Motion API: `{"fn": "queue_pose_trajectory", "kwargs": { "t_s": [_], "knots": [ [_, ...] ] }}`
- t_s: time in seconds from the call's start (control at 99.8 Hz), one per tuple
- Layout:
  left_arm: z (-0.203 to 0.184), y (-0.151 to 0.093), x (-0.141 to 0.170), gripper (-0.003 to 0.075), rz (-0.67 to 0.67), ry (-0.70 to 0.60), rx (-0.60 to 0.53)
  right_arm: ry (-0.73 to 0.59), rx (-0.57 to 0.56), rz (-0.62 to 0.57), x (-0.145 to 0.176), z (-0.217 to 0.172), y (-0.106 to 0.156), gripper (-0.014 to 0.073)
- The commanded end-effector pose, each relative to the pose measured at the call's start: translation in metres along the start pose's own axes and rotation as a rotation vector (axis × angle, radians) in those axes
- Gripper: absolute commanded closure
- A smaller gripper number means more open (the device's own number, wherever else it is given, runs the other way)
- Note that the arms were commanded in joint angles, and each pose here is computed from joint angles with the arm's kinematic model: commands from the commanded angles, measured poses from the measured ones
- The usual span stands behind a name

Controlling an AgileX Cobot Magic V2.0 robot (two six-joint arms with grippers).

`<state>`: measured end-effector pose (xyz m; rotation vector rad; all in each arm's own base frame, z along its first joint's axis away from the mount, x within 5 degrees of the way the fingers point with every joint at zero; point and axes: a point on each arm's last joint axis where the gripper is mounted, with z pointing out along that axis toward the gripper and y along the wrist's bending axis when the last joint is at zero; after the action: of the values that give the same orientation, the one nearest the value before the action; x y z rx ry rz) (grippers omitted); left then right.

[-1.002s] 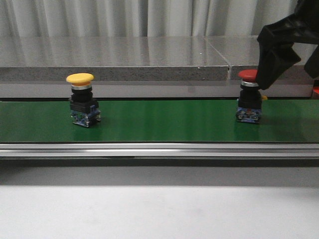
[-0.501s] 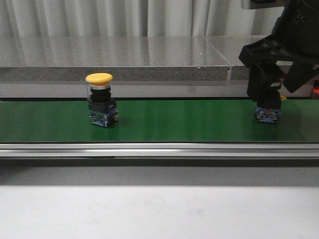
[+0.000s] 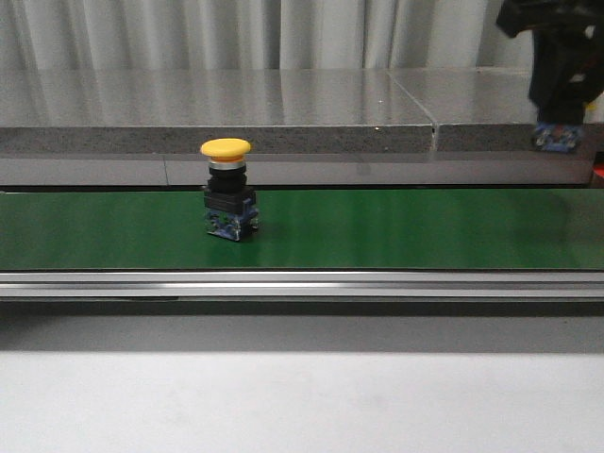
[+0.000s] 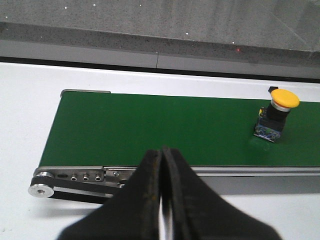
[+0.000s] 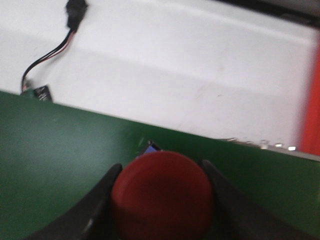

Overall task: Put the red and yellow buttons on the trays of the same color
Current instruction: 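Lower the red button into the red tray and open the right gripper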

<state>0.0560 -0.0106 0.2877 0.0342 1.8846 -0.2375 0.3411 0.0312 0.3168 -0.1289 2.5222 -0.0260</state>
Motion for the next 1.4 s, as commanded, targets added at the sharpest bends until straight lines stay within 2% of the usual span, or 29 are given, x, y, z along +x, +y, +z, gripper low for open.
{"fn": "queue_pose_trajectory", "kwargs": {
  "t_s": [0.0,0.13,0.261,0.471,0.862,1.143,1.393],
  "knots": [
    [-0.002,-0.003,-0.014,0.0739,-0.006,-0.080,0.027,-0.132,0.067,0.038,-0.020,-0.032,-0.029,0.0385],
    [-0.002,-0.003,-0.014,0.0739,-0.006,-0.080,0.027,-0.174,0.151,0.135,-0.024,-0.041,-0.073,0.0385],
    [-0.002,-0.003,-0.014,0.0739,-0.006,-0.080,0.027,-0.179,0.226,0.220,-0.018,-0.032,-0.114,0.0385],
    [-0.002,-0.003,-0.014,0.0739,-0.006,-0.080,0.027,-0.170,0.244,0.362,-0.008,-0.004,-0.157,0.0385],
    [-0.002,-0.003,-0.014,0.0739,-0.006,-0.080,0.027,-0.132,0.248,0.371,-0.006,0.052,-0.174,0.0385],
    [-0.002,-0.003,-0.014,0.0739,-0.006,-0.080,0.027,-0.134,0.254,0.365,-0.011,0.064,-0.180,0.0385],
    [-0.002,-0.003,-0.014,0.0739,-0.006,-0.080,0.027,-0.093,0.272,0.400,0.001,0.078,-0.197,0.0385]
  ]
}}
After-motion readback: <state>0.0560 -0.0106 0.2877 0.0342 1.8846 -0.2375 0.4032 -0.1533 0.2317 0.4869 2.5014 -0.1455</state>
